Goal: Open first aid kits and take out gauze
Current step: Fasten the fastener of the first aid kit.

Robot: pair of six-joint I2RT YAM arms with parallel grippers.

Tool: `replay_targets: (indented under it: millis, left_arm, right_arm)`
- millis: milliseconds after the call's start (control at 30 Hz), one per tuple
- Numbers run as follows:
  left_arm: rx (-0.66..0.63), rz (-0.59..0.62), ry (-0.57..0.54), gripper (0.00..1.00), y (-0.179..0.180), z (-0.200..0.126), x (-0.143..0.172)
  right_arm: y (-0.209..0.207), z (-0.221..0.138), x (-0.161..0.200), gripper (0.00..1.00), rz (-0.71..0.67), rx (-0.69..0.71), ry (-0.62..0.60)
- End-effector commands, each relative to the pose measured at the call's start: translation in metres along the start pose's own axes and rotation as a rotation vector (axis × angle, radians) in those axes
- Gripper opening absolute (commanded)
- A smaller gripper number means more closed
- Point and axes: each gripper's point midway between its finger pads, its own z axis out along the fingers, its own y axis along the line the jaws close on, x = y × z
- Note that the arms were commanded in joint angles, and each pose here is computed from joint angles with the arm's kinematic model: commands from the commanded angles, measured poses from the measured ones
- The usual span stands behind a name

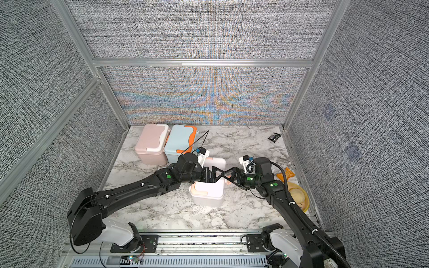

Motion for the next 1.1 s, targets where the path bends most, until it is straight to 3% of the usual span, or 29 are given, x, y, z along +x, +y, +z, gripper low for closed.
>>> replay_targets:
  millis: [0,800,1067]
  left_arm:
    - [0.007,0.000,0.007,1.00,-0.001,0.001,0.001]
    - [0.016,-0.001,-0.011,1.00,-0.003,-0.004,-0.001]
    - [0.031,-0.013,-0.036,1.00,-0.005,-0.010,-0.003]
  right_arm:
    - [0.011,-0.002,-0.001,0.99,-0.015,-0.030,0.001]
    - [0.030,-0.002,0.002,0.98,-0.033,-0.083,0.009]
    - [0.032,-0.002,0.002,0.88,-0.032,-0.092,0.011]
